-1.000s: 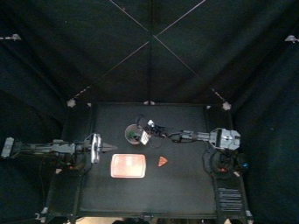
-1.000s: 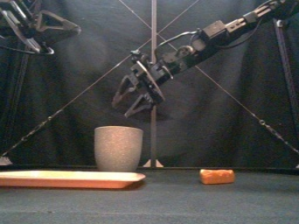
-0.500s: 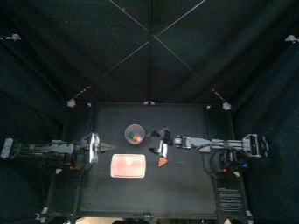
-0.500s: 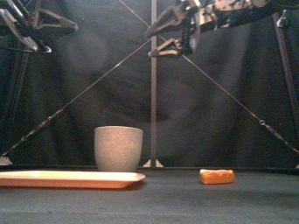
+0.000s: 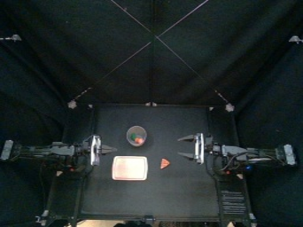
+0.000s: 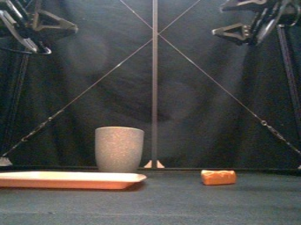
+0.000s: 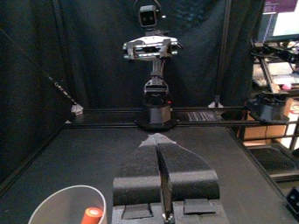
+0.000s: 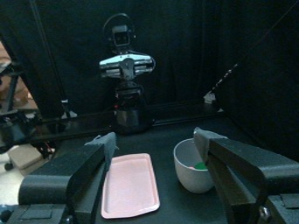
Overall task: Pick the carrot then place it in the grey bowl
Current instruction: Drop carrot in the grey bowl and return to neutral
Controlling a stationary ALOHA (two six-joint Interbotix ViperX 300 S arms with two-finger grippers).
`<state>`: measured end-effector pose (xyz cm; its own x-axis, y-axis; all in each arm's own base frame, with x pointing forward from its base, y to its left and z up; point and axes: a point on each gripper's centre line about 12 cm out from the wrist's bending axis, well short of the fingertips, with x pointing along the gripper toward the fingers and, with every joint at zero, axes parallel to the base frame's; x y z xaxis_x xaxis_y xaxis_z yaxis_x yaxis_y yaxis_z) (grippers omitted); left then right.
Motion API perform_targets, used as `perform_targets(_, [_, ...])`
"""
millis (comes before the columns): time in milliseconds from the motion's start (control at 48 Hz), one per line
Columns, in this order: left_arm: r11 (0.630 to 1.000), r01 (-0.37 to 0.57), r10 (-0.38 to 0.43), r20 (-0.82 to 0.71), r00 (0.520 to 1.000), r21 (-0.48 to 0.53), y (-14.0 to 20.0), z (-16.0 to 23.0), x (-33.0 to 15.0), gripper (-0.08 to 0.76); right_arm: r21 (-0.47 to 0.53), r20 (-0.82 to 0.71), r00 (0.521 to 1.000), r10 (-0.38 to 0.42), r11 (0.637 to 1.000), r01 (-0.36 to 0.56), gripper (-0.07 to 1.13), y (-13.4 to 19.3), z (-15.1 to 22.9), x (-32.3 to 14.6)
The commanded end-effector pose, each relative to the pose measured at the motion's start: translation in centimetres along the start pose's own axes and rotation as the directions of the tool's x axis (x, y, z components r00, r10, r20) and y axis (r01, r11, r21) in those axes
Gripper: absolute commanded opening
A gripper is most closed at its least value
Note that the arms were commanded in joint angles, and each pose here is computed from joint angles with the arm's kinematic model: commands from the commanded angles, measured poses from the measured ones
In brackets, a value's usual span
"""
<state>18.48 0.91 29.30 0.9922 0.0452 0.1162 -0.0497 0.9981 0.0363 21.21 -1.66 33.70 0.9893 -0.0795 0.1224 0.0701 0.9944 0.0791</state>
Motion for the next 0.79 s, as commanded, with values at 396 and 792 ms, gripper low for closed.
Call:
perform_targets(396, [1.000,-0.007,0.007,0.035,0.999,0.016,0.2,1.2,0.1,-0.028,-0.002,0.004,1.000,0.023,1.000,-0.023,1.03,0.4,-1.5,-0.8])
perform_targets(792, [1.000,-0.009,0.008,0.032,0.999,0.013,0.2,1.0,0.1,-0.028,-0.010,-0.023,1.000,0.020,1.000,-0.021,1.03,0.2,-2.7,-1.1])
